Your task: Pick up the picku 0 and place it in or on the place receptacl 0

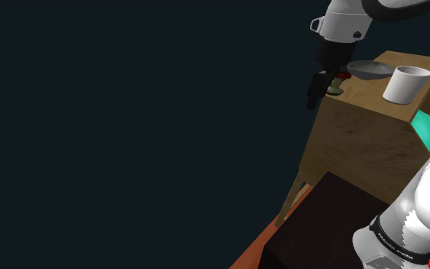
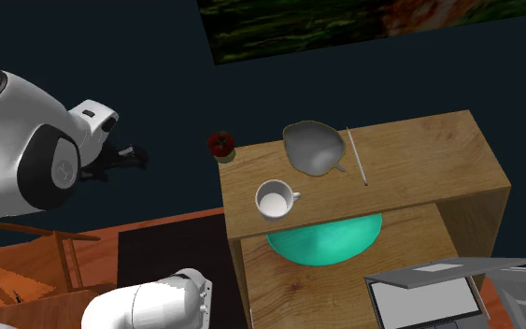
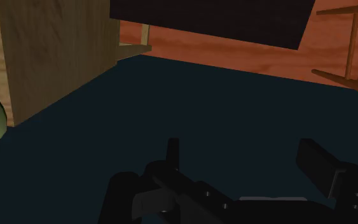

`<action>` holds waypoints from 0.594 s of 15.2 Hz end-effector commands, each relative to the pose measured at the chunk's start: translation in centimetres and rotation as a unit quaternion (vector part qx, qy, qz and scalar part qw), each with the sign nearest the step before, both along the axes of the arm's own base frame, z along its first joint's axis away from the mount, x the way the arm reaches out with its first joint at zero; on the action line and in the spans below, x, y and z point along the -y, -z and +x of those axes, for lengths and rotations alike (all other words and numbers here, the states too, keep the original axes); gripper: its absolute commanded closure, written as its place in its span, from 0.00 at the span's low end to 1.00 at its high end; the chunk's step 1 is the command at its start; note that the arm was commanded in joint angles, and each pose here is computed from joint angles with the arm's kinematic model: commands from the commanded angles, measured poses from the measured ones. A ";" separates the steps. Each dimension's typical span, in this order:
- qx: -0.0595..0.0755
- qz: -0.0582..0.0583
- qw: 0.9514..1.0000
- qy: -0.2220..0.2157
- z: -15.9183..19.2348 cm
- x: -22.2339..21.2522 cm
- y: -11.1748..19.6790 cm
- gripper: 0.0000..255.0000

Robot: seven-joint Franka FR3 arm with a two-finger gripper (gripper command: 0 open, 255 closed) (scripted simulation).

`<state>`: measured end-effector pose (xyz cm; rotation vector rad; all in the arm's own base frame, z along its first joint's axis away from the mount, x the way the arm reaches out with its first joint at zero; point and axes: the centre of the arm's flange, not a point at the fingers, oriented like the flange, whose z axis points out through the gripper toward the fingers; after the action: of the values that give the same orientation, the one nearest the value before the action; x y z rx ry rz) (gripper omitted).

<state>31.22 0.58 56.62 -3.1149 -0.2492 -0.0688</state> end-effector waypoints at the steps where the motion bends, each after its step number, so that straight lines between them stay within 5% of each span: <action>1: 0.000 0.000 1.000 0.000 0.0 0.0 0.0 0.00; 9: 0.000 0.017 0.997 -0.071 0.4 11.1 -1.1 0.00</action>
<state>31.42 -8.87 57.61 -3.0618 -0.4326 -0.0716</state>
